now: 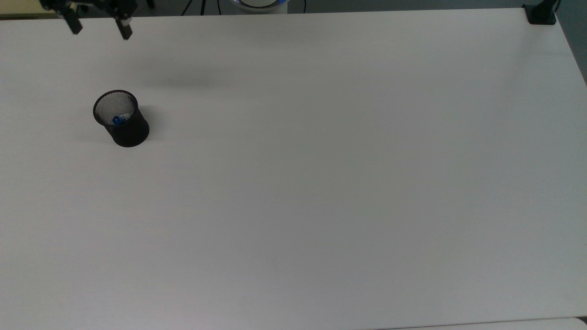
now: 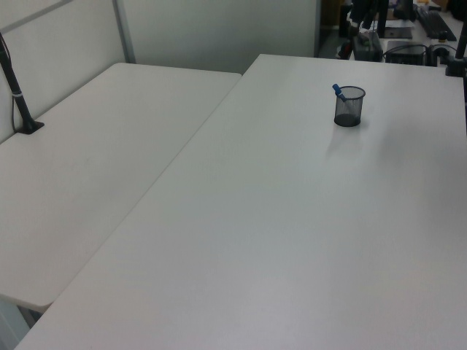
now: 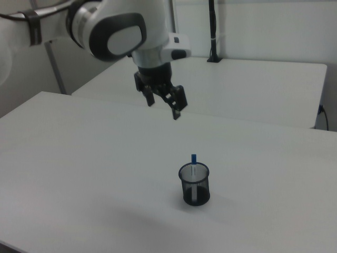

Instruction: Insert the marker

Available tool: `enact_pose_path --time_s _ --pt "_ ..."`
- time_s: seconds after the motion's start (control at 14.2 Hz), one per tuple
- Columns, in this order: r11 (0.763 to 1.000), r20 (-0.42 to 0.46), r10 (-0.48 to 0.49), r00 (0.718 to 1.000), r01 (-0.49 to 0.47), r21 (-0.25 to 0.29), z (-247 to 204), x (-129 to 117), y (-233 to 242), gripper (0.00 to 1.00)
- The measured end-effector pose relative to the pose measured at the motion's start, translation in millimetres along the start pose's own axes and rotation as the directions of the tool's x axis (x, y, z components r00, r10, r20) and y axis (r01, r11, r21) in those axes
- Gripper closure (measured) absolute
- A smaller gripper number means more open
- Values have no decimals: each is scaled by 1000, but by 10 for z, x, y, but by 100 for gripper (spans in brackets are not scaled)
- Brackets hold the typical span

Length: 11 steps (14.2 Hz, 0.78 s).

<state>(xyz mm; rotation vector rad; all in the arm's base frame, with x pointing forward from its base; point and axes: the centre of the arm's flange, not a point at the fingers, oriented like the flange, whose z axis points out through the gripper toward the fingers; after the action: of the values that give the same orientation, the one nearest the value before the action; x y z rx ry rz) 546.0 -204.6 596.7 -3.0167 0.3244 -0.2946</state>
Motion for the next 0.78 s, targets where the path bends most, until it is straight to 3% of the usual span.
enact_pose_path --time_s 0.14,0.42,0.78 --pt "993 39 104 994 -106 47 -208 -24 -211 0" --pt "985 56 163 985 -166 52 -258 11 -846 0" --pt "992 58 20 998 -13 -124 -130 -46 -1556 0"
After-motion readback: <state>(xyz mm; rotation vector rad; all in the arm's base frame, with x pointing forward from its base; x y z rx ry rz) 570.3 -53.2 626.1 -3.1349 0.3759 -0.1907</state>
